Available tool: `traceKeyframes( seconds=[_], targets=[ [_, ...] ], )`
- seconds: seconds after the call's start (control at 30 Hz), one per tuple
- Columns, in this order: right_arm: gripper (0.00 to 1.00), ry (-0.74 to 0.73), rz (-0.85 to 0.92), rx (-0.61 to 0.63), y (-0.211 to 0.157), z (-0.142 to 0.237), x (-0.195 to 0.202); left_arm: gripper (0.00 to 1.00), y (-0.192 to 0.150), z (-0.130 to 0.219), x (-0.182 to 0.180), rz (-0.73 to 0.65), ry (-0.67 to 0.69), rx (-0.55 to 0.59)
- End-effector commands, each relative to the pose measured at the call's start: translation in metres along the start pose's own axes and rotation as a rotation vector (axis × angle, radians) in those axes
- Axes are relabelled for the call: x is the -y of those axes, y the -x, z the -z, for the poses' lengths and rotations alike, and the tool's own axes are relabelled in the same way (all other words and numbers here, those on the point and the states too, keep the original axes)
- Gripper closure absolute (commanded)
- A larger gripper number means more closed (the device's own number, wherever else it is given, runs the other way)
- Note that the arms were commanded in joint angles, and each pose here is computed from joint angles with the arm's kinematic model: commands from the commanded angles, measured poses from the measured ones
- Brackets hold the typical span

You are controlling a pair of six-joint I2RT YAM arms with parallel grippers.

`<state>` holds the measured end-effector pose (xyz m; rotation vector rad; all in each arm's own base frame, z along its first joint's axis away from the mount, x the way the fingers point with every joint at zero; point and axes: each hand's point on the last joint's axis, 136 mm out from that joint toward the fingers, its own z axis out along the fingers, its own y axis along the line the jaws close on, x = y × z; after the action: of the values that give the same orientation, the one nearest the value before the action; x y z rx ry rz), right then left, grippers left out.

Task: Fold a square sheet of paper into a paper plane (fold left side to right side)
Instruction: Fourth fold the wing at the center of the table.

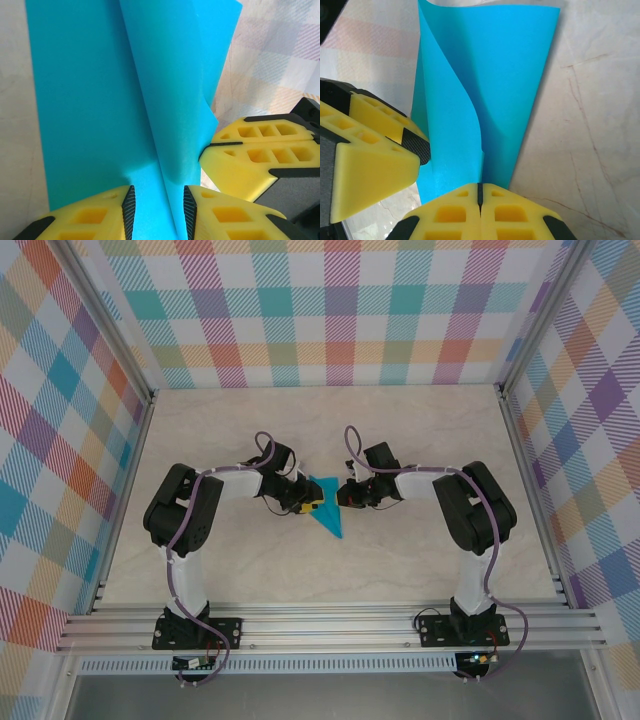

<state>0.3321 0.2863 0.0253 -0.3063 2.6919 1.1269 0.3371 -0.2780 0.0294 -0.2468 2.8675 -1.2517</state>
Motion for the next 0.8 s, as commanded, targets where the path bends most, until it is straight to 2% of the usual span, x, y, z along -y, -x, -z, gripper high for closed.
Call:
traceKeyframes(
  seconds=[0.0,0.77],
  targets=[
    [1.00,-0.006,0.010,-0.001,-0.0015,0.0024,0.0022,0.67,-0.0023,-0.0087,-0.0143,0.025,0.061,-0.004],
    [1.00,-0.014,0.000,0.000,-0.0085,0.0045,0.0053,0.67,-0.0026,-0.0087,-0.0150,0.025,0.062,-0.003]
  ],
)
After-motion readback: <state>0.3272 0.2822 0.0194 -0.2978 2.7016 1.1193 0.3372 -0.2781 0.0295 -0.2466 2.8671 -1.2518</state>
